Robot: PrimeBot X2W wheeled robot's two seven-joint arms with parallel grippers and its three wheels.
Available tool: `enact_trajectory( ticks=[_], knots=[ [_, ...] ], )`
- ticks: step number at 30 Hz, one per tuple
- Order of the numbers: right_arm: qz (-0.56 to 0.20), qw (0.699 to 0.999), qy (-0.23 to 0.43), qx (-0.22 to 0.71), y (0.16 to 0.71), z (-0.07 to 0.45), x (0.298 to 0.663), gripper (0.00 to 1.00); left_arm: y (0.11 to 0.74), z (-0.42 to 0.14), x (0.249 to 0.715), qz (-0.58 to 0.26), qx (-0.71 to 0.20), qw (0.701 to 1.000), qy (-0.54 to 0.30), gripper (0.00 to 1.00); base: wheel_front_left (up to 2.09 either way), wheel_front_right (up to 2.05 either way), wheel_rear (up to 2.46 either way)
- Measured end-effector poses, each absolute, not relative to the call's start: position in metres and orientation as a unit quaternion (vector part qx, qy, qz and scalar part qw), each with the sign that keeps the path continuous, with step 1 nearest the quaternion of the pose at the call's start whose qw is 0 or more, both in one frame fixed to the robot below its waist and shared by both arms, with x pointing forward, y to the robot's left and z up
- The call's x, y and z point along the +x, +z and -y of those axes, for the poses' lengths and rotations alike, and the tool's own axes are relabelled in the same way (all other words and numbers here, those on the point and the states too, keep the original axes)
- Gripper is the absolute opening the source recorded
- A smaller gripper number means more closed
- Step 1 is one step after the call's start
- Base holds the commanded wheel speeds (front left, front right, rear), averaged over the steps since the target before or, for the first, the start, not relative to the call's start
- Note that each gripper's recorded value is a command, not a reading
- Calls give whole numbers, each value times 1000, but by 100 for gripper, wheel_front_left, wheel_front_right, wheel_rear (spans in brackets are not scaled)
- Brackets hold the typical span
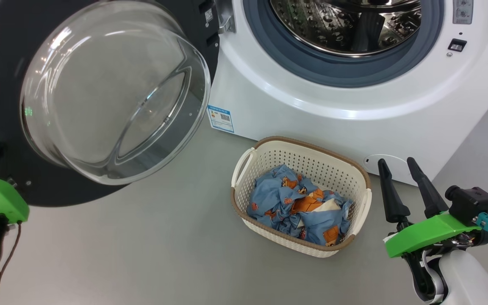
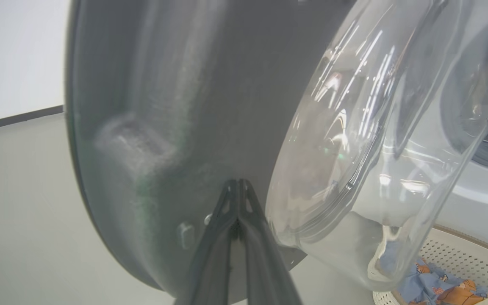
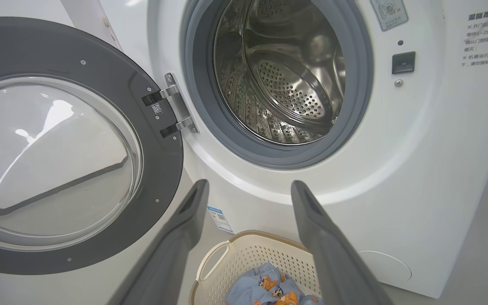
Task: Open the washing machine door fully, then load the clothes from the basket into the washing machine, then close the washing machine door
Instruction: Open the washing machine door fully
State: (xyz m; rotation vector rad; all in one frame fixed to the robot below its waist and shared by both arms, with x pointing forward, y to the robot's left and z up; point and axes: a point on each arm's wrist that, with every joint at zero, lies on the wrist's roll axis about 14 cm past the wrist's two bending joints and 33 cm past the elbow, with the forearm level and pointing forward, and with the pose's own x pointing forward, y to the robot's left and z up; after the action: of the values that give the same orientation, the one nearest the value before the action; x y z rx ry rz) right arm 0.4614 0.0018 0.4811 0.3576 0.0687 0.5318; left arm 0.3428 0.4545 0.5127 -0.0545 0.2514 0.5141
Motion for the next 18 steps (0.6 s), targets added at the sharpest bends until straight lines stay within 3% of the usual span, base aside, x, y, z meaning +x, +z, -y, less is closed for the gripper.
enact_trajectory(
  ticks=[3,5,7,8,18],
  knots=[
    [-31,949,261,175,484,-1,460,100,516,-449,345,-109,-22,964,243,1,0,0,0],
    [-27,950,259,174,487,1,459,100,515,-442,347,-103,-22,967,233,19,0,0,0],
    [-24,951,256,173,489,4,458,100,510,-435,346,-101,-24,970,221,62,0,0,0],
    [-23,951,255,173,490,6,457,100,508,-431,347,-99,-24,971,215,100,0,0,0],
    [-21,957,236,165,491,26,448,100,514,-377,367,-44,-42,988,144,100,0,0,0]
  ],
)
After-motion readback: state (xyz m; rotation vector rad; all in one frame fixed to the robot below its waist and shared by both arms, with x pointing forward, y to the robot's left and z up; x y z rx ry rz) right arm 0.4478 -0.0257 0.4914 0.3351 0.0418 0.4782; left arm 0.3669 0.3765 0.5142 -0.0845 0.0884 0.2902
